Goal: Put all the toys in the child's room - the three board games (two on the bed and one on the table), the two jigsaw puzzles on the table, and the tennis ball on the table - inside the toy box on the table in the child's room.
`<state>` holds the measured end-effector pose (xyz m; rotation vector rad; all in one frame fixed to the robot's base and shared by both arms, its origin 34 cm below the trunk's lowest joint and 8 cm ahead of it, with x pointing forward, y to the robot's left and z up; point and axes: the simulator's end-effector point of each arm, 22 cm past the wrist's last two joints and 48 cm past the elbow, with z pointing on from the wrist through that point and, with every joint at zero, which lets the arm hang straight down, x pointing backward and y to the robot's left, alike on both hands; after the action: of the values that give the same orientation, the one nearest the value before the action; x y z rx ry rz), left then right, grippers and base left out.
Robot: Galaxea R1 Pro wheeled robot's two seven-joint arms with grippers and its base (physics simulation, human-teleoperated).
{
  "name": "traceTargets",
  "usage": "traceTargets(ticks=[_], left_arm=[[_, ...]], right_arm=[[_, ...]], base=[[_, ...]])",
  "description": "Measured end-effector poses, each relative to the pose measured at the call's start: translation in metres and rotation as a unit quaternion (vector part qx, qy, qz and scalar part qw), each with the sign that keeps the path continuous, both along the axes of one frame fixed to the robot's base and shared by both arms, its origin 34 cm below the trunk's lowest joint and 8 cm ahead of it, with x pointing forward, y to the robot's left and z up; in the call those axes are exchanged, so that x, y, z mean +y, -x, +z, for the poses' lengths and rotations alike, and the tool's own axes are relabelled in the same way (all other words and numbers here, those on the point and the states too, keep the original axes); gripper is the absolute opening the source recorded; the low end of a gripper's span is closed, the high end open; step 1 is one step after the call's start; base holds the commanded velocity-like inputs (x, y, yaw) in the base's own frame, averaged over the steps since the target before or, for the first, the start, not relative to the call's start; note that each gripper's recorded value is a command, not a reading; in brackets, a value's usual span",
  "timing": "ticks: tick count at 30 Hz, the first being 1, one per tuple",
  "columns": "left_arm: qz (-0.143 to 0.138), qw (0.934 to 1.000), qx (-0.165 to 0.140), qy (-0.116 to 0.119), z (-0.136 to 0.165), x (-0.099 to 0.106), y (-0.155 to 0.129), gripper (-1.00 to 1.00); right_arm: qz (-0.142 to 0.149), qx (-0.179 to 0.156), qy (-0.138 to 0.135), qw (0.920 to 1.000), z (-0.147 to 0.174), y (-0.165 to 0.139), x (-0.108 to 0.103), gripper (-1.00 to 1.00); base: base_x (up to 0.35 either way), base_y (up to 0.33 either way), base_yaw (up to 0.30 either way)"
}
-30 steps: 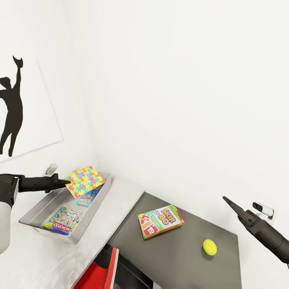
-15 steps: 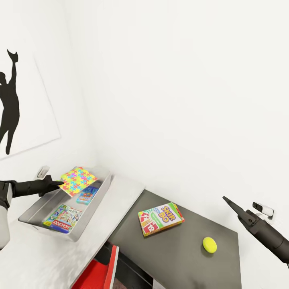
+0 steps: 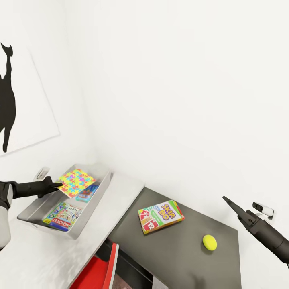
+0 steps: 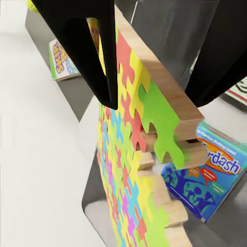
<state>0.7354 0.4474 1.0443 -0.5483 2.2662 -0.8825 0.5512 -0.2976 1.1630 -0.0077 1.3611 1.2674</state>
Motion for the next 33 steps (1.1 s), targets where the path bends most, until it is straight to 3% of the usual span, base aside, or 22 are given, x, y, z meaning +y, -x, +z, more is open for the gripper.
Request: traceTargets(ticks=[10, 30, 31, 33], left_arm=[[0.051, 0.9983, 0.027, -0.009, -0.025, 0.022, 0.002, -1.0], [0.059, 0.9972, 0.046, -0.011, -0.047, 0.025, 0.002, -1.0], [0.059, 0.9971, 0.046, -0.011, -0.047, 0.025, 0.002, 1.0], [0.059, 0.9971, 0.047, -0.01, -0.048, 0.025, 0.002, 1.0]], right_arm=[[0.0, 0.008, 0.0, 1.0, -0.007, -0.003, 0.0, 1.0], [0.0, 0.023, -0.001, 0.9997, -0.021, -0.007, 0.0, 1.0], [0.0, 0.023, -0.001, 0.9997, -0.021, -0.007, 0.0, 1.0], [-0.001, 0.022, -0.001, 0.9997, -0.021, -0.007, 0.0, 1.0]], base=[[0.0, 0.0, 0.0], [0.0, 0.0, 0.0], [0.0, 0.0, 0.0], [0.0, 0.0, 0.0]])
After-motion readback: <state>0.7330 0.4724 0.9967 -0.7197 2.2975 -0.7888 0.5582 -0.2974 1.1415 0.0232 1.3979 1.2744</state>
